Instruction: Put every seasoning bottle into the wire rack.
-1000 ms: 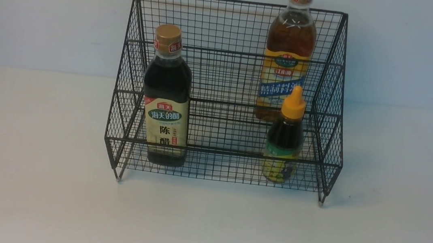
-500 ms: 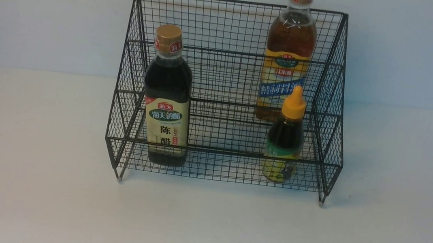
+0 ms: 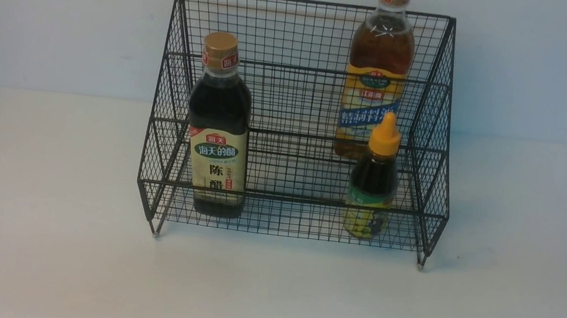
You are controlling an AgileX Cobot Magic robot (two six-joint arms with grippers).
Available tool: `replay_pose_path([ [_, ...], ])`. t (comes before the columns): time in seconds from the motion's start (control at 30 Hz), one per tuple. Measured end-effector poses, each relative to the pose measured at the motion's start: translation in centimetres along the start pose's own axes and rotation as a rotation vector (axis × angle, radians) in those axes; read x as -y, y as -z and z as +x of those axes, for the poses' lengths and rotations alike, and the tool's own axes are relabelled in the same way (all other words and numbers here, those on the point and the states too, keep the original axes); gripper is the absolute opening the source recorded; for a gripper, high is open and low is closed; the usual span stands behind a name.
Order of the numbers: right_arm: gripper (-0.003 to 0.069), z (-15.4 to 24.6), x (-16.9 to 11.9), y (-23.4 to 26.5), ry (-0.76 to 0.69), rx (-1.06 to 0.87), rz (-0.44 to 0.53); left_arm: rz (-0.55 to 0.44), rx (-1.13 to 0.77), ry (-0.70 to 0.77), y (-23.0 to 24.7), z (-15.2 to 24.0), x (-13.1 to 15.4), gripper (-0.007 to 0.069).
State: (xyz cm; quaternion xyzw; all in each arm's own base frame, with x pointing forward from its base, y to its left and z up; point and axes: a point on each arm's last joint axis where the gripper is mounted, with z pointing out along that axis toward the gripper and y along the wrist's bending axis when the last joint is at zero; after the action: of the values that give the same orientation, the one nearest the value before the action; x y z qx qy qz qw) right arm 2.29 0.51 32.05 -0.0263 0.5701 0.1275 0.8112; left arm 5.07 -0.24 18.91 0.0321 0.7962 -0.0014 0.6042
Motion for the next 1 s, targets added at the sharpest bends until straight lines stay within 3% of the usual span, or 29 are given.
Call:
replay_pose_path([
  [0.1, -0.0014, 0.04, 0.0, 0.0, 0.0, -0.001, 0.0, 0.0, -0.049, 0.007, -0.6, 1.72, 0.07, -0.0005],
  [0.5, -0.0014, 0.03, 0.0, 0.0, 0.0, -0.001, 0.0, 0.065, -0.037, -0.01, -0.64, 1.72, 0.43, -0.0005],
  [1.0, -0.0014, 0.03, 0.0, 0.0, 0.0, -0.001, 0.0, 0.069, -0.037, -0.011, -0.64, 1.72, 0.45, -0.0005],
])
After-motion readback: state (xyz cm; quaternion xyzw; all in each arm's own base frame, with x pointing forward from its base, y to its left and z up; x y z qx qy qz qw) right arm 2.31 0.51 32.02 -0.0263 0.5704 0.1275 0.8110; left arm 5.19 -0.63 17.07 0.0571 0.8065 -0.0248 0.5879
